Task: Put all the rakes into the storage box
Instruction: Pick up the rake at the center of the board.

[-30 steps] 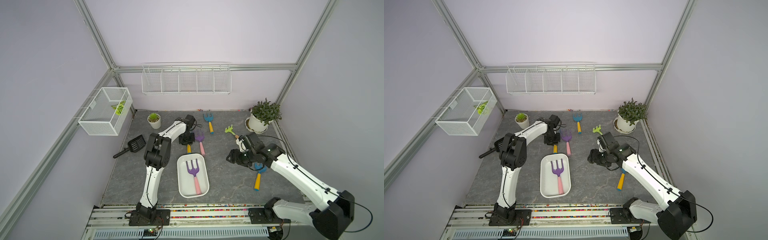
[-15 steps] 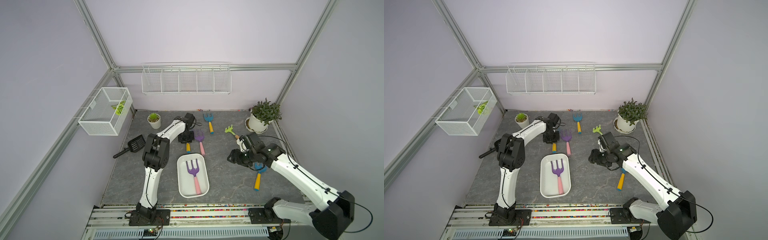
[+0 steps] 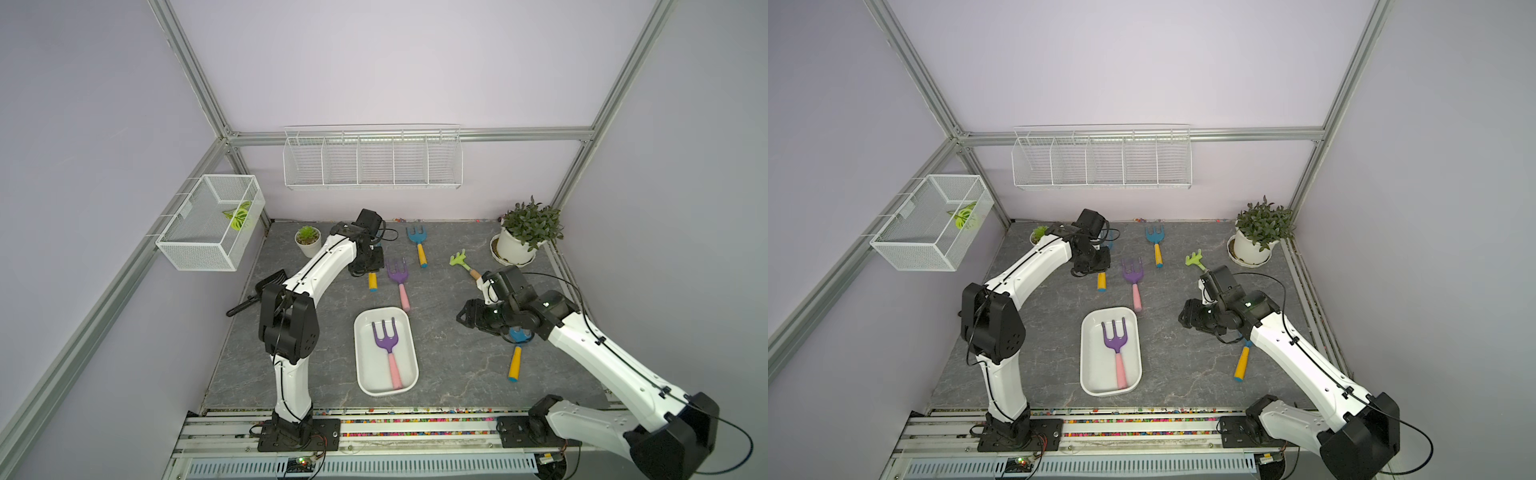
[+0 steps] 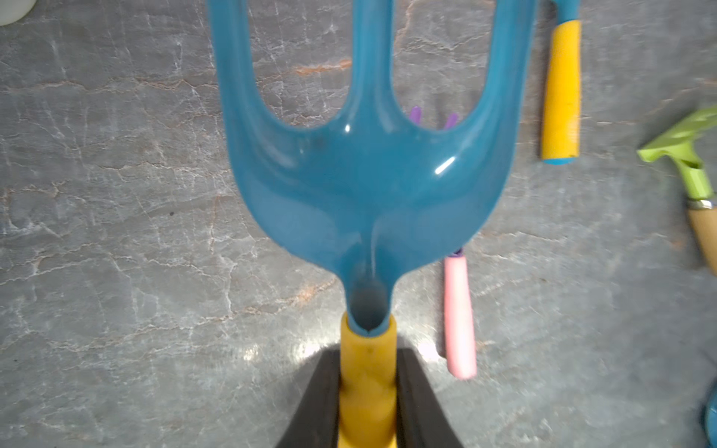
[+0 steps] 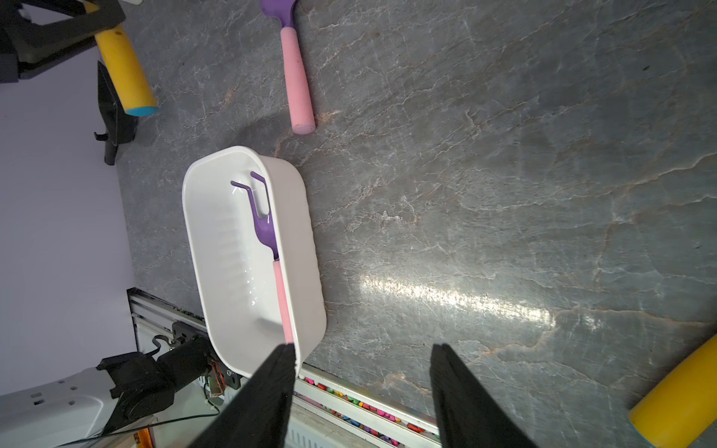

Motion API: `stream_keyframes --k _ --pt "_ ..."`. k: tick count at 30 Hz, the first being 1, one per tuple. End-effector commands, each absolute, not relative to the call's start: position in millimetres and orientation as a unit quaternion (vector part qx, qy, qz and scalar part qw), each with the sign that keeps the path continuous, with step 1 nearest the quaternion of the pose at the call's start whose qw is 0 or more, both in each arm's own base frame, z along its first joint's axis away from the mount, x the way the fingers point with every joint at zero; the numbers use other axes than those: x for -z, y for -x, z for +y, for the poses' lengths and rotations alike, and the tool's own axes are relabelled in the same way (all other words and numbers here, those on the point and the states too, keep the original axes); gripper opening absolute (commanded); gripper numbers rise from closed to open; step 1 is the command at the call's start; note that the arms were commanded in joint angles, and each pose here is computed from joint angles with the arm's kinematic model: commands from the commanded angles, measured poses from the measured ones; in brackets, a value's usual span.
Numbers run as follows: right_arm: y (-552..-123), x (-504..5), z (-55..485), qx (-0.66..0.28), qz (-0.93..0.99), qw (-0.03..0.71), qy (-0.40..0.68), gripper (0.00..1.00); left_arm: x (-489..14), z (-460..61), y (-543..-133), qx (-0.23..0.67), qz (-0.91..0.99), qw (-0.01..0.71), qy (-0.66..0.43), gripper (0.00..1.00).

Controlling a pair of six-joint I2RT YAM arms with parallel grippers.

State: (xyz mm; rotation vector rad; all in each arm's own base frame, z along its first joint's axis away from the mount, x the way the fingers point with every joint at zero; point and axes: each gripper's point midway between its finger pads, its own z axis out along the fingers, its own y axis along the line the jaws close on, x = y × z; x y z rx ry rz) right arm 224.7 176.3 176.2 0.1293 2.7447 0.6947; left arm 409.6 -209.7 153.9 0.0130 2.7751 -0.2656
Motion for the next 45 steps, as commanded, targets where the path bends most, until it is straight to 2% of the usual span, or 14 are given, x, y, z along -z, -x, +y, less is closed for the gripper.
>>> stream_keyframes --k 1,11,15,22,30,45 --pt "-220 -174 173 -0.245 0.956 0.153 -0.045 0.61 -170 -217 -399 0.136 0.974 0.182 -0.020 0.00" --pt "-228 -190 180 -0.278 0.942 0.181 -0.047 0.61 -203 -246 -341 0.295 0.940 0.167 -0.039 0.00" --pt "-232 -194 186 -0.290 0.939 0.179 -0.047 0.54 -209 -252 -317 0.334 0.928 0.160 -0.045 0.00" --pt "-251 -213 212 -0.344 0.920 0.185 -0.041 0.44 -206 -264 -275 0.342 0.926 0.142 -0.067 0.00" --pt "-286 -250 255 -0.406 0.894 0.187 -0.022 0.35 -191 -250 -245 0.314 0.941 0.123 -0.034 0.00" --pt "-309 -262 338 -0.432 0.888 0.154 0.037 0.40 -196 -247 -223 0.326 0.938 0.114 -0.038 0.00"
